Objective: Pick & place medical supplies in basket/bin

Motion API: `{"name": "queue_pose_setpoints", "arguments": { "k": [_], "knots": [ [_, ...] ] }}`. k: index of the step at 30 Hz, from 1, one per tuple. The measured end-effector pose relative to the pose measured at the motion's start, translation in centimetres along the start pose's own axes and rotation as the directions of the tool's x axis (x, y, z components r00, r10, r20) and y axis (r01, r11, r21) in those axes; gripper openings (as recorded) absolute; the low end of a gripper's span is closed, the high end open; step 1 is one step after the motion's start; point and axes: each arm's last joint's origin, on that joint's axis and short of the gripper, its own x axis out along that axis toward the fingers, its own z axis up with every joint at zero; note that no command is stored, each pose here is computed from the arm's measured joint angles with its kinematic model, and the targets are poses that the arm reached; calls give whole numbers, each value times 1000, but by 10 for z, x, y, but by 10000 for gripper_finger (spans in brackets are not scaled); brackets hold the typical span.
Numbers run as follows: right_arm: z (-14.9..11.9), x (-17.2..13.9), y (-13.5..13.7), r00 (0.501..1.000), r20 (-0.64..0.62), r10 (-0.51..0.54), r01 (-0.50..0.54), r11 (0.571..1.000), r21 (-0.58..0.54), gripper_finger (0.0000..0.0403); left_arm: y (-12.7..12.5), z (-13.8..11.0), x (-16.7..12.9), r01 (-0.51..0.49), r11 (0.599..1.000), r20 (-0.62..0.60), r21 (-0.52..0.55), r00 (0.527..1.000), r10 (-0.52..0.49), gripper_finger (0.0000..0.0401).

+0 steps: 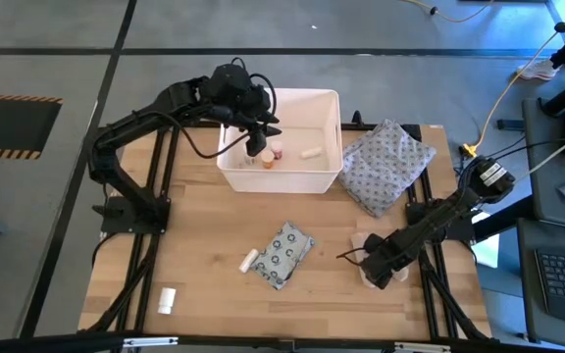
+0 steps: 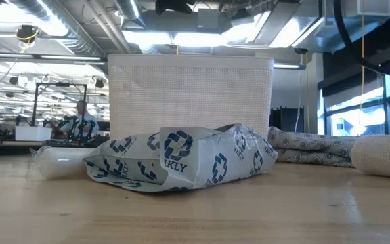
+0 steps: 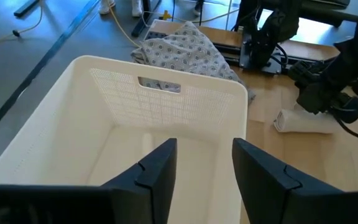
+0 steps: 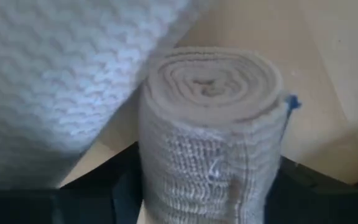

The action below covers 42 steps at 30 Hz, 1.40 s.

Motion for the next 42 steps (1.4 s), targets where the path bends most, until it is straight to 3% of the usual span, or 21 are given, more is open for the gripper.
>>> {"name": "queue_pose_setpoints", "arguments": {
  "k": [6, 12, 17, 23, 28, 32, 37, 42],
  "knots": [
    [-1, -11, 7, 1000, -26, 16, -18, 998, -67, 169, -1, 1, -5, -1, 1000, 13, 2, 1000, 1, 148],
    [-7, -44, 9, 999, -46, 6, -10, 998, -67, 146, -7, 3, -51, -8, 1000, 113, 12, 994, 7, 145],
    [-4, -88, 20, 976, 140, 166, -149, 981, -128, 149, -14, 0, -89, -41, 999, 196, 35, 980, 33, 145],
    [9, -152, 20, 816, 495, 300, -178, 943, -280, 150, -18, -34, -105, -54, 998, 189, 35, 981, 46, 145],
    [32, -207, 11, 689, 628, 361, -137, 916, -377, 150, -21, -78, -111, -61, 998, 251, 6, 966, 57, 145],
    [55, -253, -3, 559, 723, 405, -54, 889, -456, 150, -24, -118, -117, -48, 998, 321, -37, 945, 57, 145],
    [84, -307, -35, 380, 846, 373, 42, 907, -419, 150, -27, -166, -112, -18, 993, 345, -114, 937, 57, 145],
    [126, -337, -55, 285, 904, 319, 57, 936, -349, 150, -28, -205, -105, 10, 979, 324, -201, 945, 57, 145]
  ]
}}
